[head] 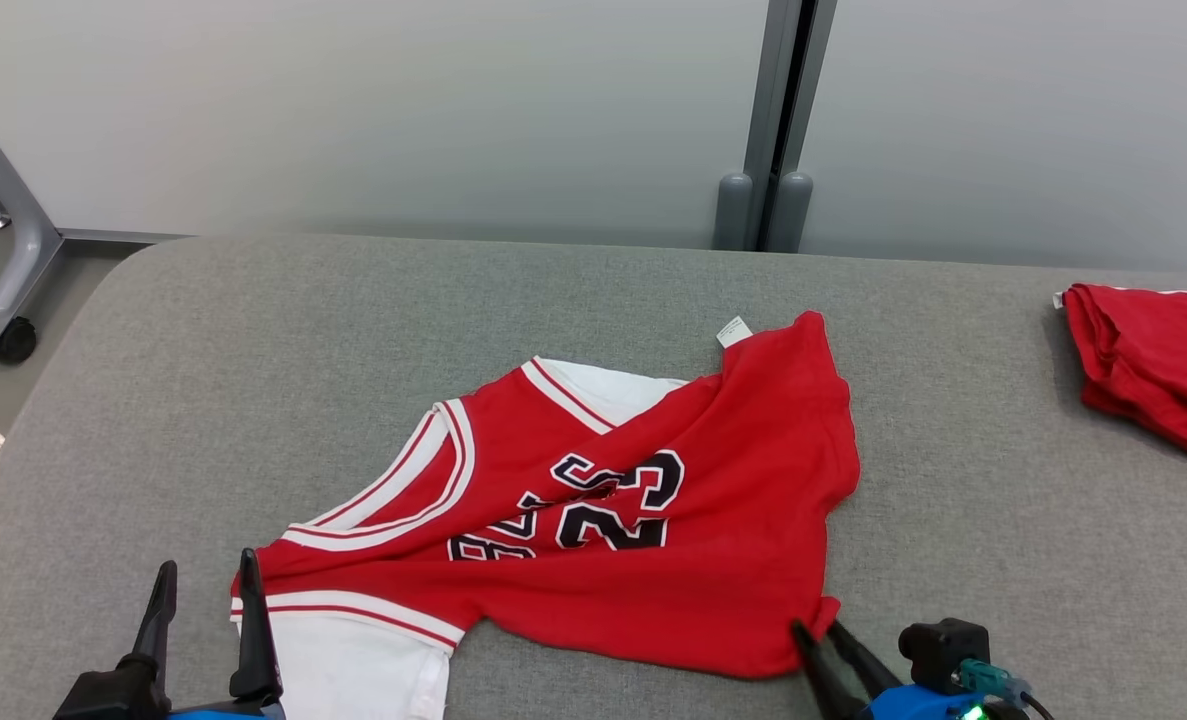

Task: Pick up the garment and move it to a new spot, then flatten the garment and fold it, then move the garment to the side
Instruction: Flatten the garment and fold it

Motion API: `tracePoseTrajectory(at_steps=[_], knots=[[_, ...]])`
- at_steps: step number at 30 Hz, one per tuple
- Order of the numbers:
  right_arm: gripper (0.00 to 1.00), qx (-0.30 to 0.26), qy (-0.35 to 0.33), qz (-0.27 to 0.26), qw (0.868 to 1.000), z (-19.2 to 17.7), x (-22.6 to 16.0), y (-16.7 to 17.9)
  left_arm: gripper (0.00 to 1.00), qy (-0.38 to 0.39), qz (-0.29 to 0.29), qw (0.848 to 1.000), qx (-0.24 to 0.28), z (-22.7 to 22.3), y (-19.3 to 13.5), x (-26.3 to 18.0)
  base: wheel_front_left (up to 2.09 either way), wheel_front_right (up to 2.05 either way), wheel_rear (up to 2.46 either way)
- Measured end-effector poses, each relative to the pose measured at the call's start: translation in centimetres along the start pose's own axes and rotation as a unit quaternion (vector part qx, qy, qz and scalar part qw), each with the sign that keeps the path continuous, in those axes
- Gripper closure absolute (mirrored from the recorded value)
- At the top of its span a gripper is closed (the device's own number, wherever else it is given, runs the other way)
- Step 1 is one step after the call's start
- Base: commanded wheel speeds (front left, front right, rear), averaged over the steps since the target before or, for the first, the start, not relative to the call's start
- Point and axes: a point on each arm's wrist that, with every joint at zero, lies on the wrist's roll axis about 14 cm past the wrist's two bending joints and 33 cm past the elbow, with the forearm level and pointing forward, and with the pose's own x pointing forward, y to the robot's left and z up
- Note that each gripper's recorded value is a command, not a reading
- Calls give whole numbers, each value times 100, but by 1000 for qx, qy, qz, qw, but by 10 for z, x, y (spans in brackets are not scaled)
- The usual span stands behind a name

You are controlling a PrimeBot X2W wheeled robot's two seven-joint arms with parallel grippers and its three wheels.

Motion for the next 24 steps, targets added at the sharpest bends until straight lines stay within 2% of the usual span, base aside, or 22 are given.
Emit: tracePoseTrajectory(at_steps=[7,13,19,20,21,22,24], knots=[[100,17,-21,-12,1000,4,-7,-6,0,2,-11,1000,1,-1,-7,3,0,0,0],[100,27,-52,-22,998,6,-33,-9,0,7,-24,1000,0,-5,-17,7,0,0,0],[100,53,-9,-39,998,-17,-66,-9,0,10,-37,999,-2,-7,-25,11,0,0,0],[76,53,2,-43,998,-20,-70,-10,0,10,-38,999,-2,-7,-26,12,0,0,0],[5,53,4,-46,998,-20,-74,-11,0,10,-39,999,-2,-6,-27,13,0,0,0],[0,53,1,-50,997,-17,-76,-13,0,9,-40,999,-1,-6,-27,14,0,0,0],[0,41,-12,-58,997,-5,-78,-20,0,9,-42,999,-1,-6,-29,15,0,0,0]])
